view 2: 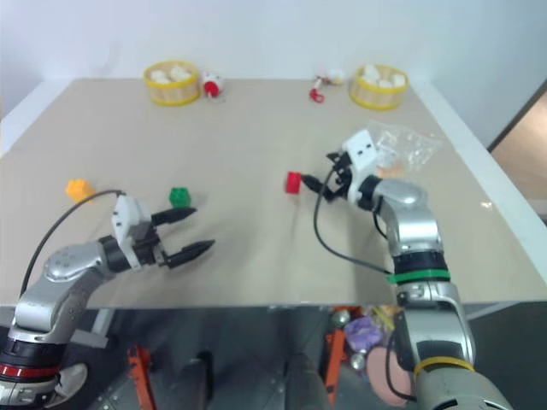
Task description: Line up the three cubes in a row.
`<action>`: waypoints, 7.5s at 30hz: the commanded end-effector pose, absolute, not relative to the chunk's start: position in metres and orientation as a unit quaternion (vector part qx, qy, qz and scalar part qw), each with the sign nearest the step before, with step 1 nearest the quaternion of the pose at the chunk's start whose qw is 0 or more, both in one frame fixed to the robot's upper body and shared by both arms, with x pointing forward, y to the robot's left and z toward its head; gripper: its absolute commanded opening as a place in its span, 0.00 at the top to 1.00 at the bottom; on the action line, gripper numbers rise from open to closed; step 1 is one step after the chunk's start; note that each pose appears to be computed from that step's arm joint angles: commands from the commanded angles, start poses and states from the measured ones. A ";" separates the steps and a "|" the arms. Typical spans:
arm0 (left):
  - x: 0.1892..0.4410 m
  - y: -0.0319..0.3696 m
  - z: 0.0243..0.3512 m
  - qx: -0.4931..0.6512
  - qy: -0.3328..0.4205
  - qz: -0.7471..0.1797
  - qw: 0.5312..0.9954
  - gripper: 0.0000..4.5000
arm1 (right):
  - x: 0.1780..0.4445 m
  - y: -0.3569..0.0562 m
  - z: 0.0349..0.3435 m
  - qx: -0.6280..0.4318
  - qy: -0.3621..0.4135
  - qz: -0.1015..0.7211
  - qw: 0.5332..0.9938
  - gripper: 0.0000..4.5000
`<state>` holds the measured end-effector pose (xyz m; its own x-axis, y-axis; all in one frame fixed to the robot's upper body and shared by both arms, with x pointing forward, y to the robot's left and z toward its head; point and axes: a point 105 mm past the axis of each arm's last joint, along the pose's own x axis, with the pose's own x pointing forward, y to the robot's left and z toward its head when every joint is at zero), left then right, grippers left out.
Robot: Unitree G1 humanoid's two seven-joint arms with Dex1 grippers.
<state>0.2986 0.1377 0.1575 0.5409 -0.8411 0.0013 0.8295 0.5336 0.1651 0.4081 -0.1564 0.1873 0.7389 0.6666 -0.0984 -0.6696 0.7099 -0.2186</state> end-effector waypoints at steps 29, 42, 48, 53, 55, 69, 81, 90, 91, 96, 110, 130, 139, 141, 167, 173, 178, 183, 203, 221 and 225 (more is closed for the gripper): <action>0.298 0.136 0.170 0.075 -0.066 -0.474 0.875 0.00 | 0.419 -0.121 0.151 -0.106 0.074 0.303 0.944 0.00; 0.296 0.137 0.169 0.073 -0.067 -0.466 0.879 0.00 | 0.442 -0.105 0.151 -0.100 0.083 0.282 0.951 0.00; 0.294 0.138 0.169 0.072 -0.067 -0.461 0.882 0.00 | 0.448 -0.106 0.156 -0.096 0.075 0.271 0.955 0.00; 0.294 0.138 0.169 0.071 -0.066 -0.460 0.883 0.00 | 0.457 -0.110 0.160 -0.085 0.074 0.241 0.964 0.00; 0.293 0.138 0.169 0.071 -0.066 -0.459 0.883 0.00 | 0.461 -0.114 0.162 -0.083 0.072 0.225 0.968 0.13; 0.291 0.140 0.171 0.074 -0.067 -0.452 0.886 0.00 | 0.465 -0.111 0.172 -0.095 0.049 0.237 0.966 0.72; 0.278 0.167 0.179 0.078 -0.044 -0.458 0.885 0.00 | 0.436 -0.107 0.210 -0.148 -0.042 0.425 0.892 0.72; 0.267 0.172 0.192 0.068 -0.029 -0.517 0.853 0.00 | 0.366 -0.110 0.170 -0.195 0.066 0.668 0.715 0.72; 0.266 0.171 0.193 0.065 -0.027 -0.523 0.849 0.00 | 0.365 -0.109 0.166 -0.195 0.073 0.672 0.711 0.72; 0.262 0.167 0.192 0.056 -0.015 -0.547 0.835 0.00 | 0.366 -0.105 0.151 -0.211 0.089 0.678 0.698 0.72; 0.259 0.172 0.160 0.043 0.043 -0.572 0.818 0.00 | 0.373 -0.113 0.138 -0.243 0.094 0.667 0.698 0.72; 0.261 0.152 0.168 0.032 0.036 -0.600 0.798 0.00 | 0.368 -0.115 0.143 -0.236 0.084 0.683 0.687 0.72; 0.257 0.155 0.175 0.006 0.025 -0.578 0.815 0.00 | 0.358 -0.094 0.165 -0.197 0.040 0.713 0.671 0.72; 0.256 0.155 0.178 0.003 0.022 -0.576 0.817 0.00 | 0.354 -0.099 0.156 -0.204 0.046 0.714 0.669 0.72; 0.271 0.163 0.170 -0.005 0.011 -0.590 0.808 0.00 | 0.330 -0.108 0.149 -0.189 0.017 0.690 0.699 0.72; 0.267 0.157 0.170 0.006 -0.003 -0.587 0.809 0.00 | 0.330 -0.104 0.145 -0.188 0.021 0.696 0.693 0.72; 0.265 0.158 0.170 0.018 -0.004 -0.579 0.815 0.00 | 0.333 -0.102 0.142 -0.186 0.026 0.695 0.694 0.72; 0.265 0.162 0.170 0.021 -0.004 -0.573 0.819 0.00 | 0.346 -0.099 0.138 -0.190 0.043 0.689 0.698 0.72; 0.258 0.171 0.166 0.027 -0.012 -0.559 0.829 0.00 | 0.362 -0.096 0.118 -0.224 0.086 0.692 0.681 0.44; 0.267 0.176 0.167 0.028 -0.014 -0.542 0.840 0.00 | 0.373 -0.115 0.150 -0.261 0.069 0.671 0.690 0.01; 0.274 0.180 0.167 0.030 -0.021 -0.516 0.856 0.00 | 0.378 -0.124 0.173 -0.289 0.047 0.650 0.701 0.01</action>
<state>0.2702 0.1742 0.1543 0.4293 -0.9029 -0.0220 0.9031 0.4293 0.0049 0.3734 -0.1205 0.1405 0.1097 0.8738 -0.4738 -0.9694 -0.0114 -0.2454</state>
